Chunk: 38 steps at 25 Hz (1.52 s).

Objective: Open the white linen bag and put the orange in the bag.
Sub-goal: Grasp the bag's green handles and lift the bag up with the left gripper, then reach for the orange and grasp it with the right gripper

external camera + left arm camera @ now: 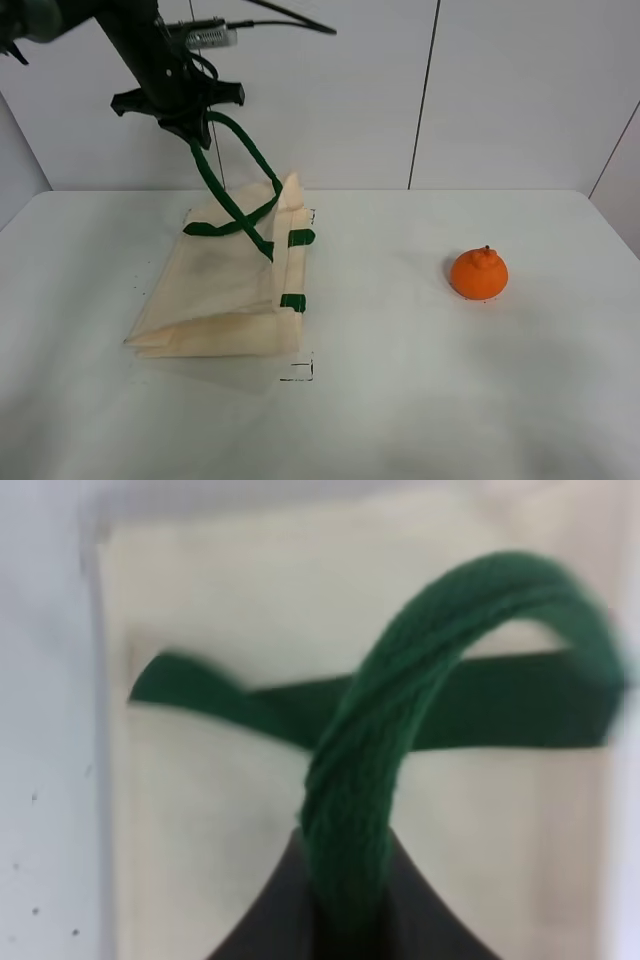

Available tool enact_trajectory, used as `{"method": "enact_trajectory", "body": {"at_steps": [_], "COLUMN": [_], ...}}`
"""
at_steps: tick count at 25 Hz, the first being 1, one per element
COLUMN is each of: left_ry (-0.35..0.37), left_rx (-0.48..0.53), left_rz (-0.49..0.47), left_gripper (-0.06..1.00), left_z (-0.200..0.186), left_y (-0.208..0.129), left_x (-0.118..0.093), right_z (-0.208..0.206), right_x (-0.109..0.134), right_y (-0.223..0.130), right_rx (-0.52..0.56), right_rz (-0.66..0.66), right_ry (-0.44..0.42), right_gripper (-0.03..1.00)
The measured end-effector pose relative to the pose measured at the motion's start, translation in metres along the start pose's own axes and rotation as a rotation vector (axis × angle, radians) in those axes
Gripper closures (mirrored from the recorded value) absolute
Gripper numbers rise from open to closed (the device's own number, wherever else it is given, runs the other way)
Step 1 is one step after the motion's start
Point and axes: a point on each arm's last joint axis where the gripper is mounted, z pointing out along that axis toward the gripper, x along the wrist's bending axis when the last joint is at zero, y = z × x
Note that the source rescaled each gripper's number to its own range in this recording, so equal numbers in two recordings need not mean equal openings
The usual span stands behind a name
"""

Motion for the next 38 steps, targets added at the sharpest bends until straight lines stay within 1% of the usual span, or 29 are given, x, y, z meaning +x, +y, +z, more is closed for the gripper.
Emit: {"method": "enact_trajectory", "body": {"at_steps": [3, 6, 8, 10, 11, 14, 15, 18, 19, 21, 24, 25, 27, 28, 31, 34, 38], "left_ry": [-0.055, -0.073, -0.080, -0.085, -0.087, -0.089, -0.089, -0.087, -0.088, -0.088, -0.088, -0.088, -0.088, -0.088, -0.088, -0.089, -0.089], "left_rx": [-0.060, -0.122, -0.158, -0.181, -0.189, -0.193, -0.193, -0.187, -0.186, -0.186, -0.186, -0.186, -0.186, -0.186, -0.186, -0.186, -0.186], "left_rz": [0.010, 0.015, 0.016, 0.016, 0.016, 0.017, 0.017, 0.017, 0.017, 0.017, 0.017, 0.017, 0.017, 0.017, 0.017, 0.016, 0.017], "left_gripper": [0.94, 0.94, 0.94, 0.94, 0.94, 0.94, 0.94, 0.94, 0.94, 0.94, 0.94, 0.94, 0.94, 0.94, 0.94, 0.94, 0.94], "left_z": [-0.036, -0.069, -0.087, -0.099, -0.104, -0.108, -0.108, -0.106, -0.106, -0.106, -0.106, -0.106, -0.106, -0.106, -0.106, -0.106, -0.106], "left_y": [-0.001, -0.004, -0.007, -0.009, -0.010, -0.012, -0.012, -0.012, -0.012, -0.012, -0.012, -0.012, -0.012, -0.012, -0.012, -0.012, -0.012], "left_x": [-0.003, -0.002, -0.002, -0.001, -0.001, 0.000, 0.000, 0.000, 0.000, 0.000, 0.000, 0.000, 0.000, 0.000, 0.000, 0.000, 0.000], "right_z": [0.000, 0.003, 0.012, 0.028, 0.037, 0.080, 0.095, 0.157, 0.176, 0.224, 0.286, 0.307, 0.342, 0.359, 0.398, 0.422, 0.440], "right_x": [0.000, 0.000, 0.001, 0.002, 0.003, 0.005, 0.006, 0.008, 0.009, 0.011, 0.015, 0.016, 0.018, 0.018, 0.019, 0.020, 0.020], "right_y": [0.000, 0.002, 0.009, 0.023, 0.032, 0.063, 0.075, 0.101, 0.111, 0.119, 0.133, 0.132, 0.137, 0.134, 0.132, 0.117, 0.092], "right_rx": [0.000, 0.022, 0.088, 0.178, 0.206, 0.337, 0.357, 0.486, 0.513, 0.616, 0.718, 0.764, 0.803, 0.835, 0.878, 0.926, 0.992], "right_rz": [0.000, 0.000, -0.001, -0.004, -0.013, -0.042, -0.053, -0.062, -0.063, -0.053, -0.046, -0.040, -0.035, -0.035, -0.034, -0.031, -0.029], "right_ry": [0.000, -0.001, -0.001, 0.003, 0.006, 0.017, 0.019, 0.020, 0.020, 0.028, 0.048, 0.055, 0.063, 0.066, 0.070, 0.071, 0.076], "right_gripper": [-0.03, -0.03, -0.03, -0.03, -0.03, -0.03, -0.03, -0.03, -0.03, -0.03, -0.03, -0.03, -0.03, -0.03, -0.03, -0.03, -0.03]}}
